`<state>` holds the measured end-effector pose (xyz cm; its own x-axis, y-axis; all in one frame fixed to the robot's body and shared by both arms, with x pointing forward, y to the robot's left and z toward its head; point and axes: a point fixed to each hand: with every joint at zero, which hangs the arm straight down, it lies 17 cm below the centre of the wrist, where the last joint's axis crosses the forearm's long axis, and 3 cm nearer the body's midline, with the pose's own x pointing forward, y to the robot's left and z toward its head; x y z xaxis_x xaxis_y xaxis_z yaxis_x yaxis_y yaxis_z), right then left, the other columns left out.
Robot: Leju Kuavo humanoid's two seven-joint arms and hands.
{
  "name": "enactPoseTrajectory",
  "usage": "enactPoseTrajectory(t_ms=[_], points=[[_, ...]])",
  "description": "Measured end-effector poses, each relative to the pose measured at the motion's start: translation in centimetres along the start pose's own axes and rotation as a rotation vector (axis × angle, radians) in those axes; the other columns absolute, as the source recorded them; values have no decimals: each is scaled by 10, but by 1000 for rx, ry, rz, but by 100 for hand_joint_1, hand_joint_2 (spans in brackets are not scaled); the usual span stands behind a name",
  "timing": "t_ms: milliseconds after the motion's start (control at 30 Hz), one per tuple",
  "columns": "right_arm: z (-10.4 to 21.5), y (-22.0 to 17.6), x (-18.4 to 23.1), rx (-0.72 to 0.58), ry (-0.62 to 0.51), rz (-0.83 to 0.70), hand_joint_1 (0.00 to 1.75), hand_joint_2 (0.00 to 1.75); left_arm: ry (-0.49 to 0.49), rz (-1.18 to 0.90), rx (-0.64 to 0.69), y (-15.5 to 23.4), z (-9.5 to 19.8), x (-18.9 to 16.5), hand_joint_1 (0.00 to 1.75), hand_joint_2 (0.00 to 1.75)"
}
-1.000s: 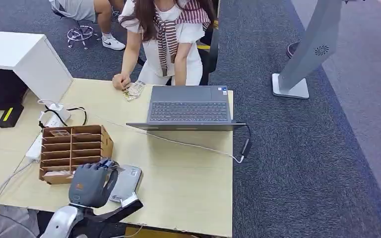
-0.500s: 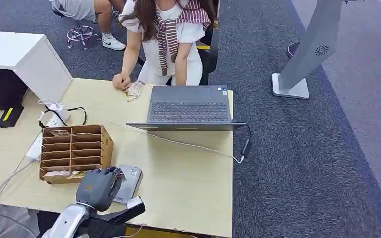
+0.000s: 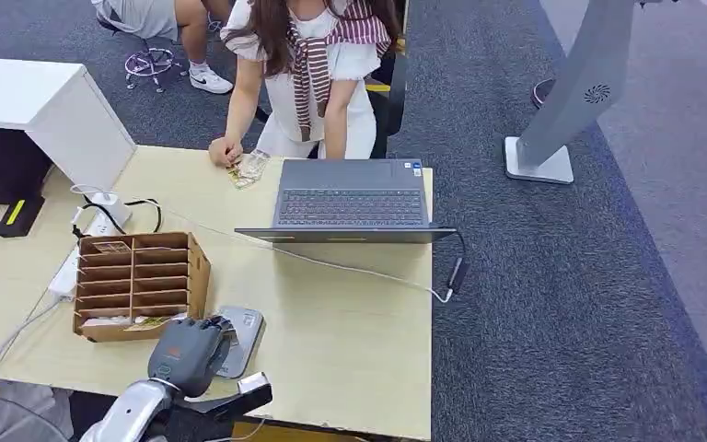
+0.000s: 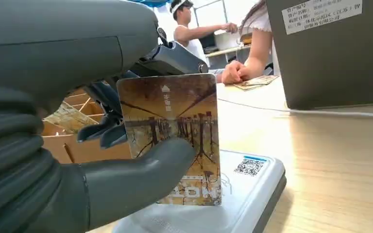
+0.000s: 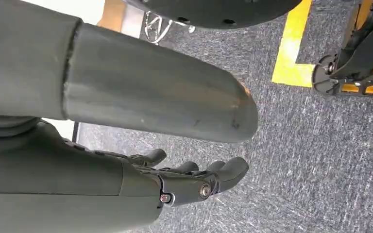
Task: Pass the card to the sensor for recognition and then transmit it.
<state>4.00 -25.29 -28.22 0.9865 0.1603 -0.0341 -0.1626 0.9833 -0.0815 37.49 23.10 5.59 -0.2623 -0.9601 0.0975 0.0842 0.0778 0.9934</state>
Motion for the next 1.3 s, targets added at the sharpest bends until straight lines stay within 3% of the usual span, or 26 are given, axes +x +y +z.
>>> enactPoseTrajectory(t_ms=[267,400,633,733,867,967,1100,1300], points=[[0,0,0,1,3,-4,0,0,0,-5,0,2,-3,-2,175,175],[0,0,-1,1,3,-5,0,0,-7,-9,83,19,-7,0,175,175],[0,0,-1,2,3,0,0,0,-50,14,314,81,-19,21,175,175],[0,0,-2,0,2,20,0,0,-79,27,531,133,-14,31,175,175],[-1,-21,-7,-137,54,44,0,0,-91,44,786,207,-8,32,175,175],[0,-21,-8,-169,66,74,0,0,-85,27,878,249,-17,20,175,175],[2,-17,-1,-168,49,113,0,0,-38,-45,931,302,-49,-15,175,175],[2,-13,1,-158,42,144,0,0,78,-140,883,329,-89,-71,175,175]])
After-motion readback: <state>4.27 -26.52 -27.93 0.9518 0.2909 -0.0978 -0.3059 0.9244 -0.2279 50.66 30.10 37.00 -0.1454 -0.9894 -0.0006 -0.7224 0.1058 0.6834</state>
